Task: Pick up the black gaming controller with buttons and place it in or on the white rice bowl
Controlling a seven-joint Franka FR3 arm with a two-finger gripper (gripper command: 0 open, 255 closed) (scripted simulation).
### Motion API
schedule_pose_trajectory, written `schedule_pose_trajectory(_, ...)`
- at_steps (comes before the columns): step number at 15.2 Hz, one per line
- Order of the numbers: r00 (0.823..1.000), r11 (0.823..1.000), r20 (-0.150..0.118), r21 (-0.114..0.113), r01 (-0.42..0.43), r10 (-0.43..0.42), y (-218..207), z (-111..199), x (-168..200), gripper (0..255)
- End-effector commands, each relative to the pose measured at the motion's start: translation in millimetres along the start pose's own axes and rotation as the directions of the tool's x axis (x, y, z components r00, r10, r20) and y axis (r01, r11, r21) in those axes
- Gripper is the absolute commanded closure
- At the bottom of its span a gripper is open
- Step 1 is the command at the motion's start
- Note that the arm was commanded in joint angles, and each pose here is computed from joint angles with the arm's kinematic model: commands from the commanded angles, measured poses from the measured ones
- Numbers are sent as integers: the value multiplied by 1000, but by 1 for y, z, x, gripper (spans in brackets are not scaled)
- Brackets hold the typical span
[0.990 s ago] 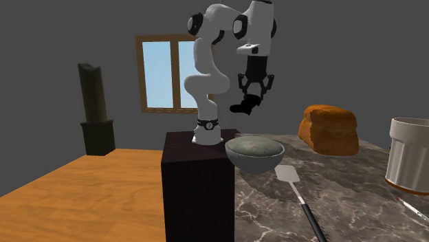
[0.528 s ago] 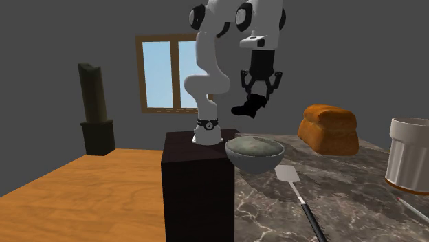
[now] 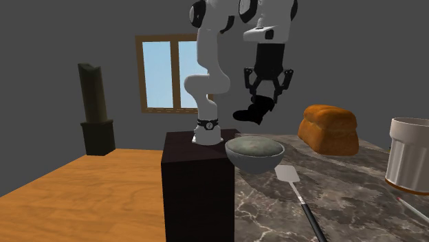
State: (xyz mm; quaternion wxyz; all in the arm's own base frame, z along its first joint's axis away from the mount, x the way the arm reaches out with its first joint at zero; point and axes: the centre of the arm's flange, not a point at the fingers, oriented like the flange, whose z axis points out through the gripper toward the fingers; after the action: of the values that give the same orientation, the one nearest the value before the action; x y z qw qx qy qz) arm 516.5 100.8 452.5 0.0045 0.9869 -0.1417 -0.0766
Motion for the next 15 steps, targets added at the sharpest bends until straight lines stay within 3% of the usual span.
schedule_pose_trajectory(1,1000,1000,0,0,0,0,0,7,9,255)
schedule_pose_trajectory(15,1000,1000,0,0,0,0,-2,78,20,255)
